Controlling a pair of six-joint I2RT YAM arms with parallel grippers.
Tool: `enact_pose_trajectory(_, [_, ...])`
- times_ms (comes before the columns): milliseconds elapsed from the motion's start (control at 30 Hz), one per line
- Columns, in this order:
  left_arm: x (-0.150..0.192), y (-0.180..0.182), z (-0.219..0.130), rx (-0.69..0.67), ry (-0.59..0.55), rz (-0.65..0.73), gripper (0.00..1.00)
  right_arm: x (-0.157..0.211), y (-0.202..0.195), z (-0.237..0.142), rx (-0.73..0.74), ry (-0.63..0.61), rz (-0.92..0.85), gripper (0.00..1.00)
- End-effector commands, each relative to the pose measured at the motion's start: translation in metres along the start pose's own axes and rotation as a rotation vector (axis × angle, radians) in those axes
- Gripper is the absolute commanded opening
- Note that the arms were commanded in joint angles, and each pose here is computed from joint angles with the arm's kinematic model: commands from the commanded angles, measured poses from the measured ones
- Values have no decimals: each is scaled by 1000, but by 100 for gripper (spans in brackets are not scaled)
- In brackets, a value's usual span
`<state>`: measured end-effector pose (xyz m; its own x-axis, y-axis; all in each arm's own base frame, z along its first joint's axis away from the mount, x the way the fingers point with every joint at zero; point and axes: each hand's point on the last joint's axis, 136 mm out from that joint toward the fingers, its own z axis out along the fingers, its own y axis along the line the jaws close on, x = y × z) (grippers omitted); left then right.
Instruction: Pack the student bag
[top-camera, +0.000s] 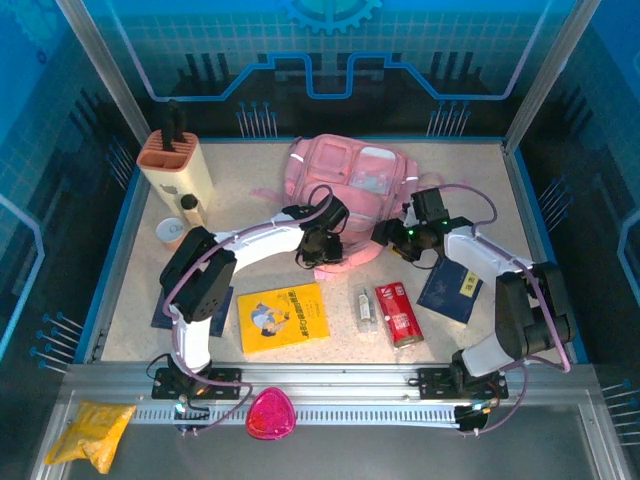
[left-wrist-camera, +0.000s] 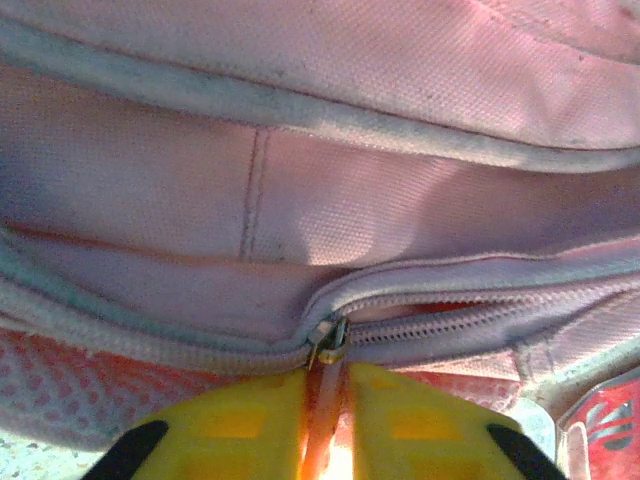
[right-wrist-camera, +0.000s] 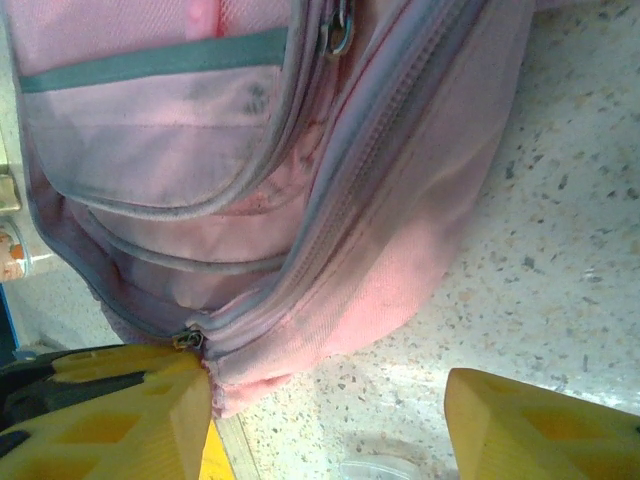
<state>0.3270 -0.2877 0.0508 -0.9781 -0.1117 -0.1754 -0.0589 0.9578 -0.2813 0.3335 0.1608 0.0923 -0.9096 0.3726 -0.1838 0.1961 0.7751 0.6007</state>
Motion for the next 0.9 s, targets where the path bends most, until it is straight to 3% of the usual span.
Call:
enact_pose_trajectory(0, [10, 19, 15, -99, 53, -6, 22, 3, 7, -3, 0, -21, -3, 64])
enact_pose_trajectory(233, [13, 19, 24, -103, 81, 2, 20, 9, 6, 0, 26, -35, 26, 65])
enact_pose_trajectory(533, [10, 18, 21, -106, 77, 21, 0, 22, 19, 18, 41, -34, 127, 62])
enact_pose_trajectory(867, [-1, 8, -11, -57, 13, 56, 0, 12, 13, 42, 111, -63, 169, 62])
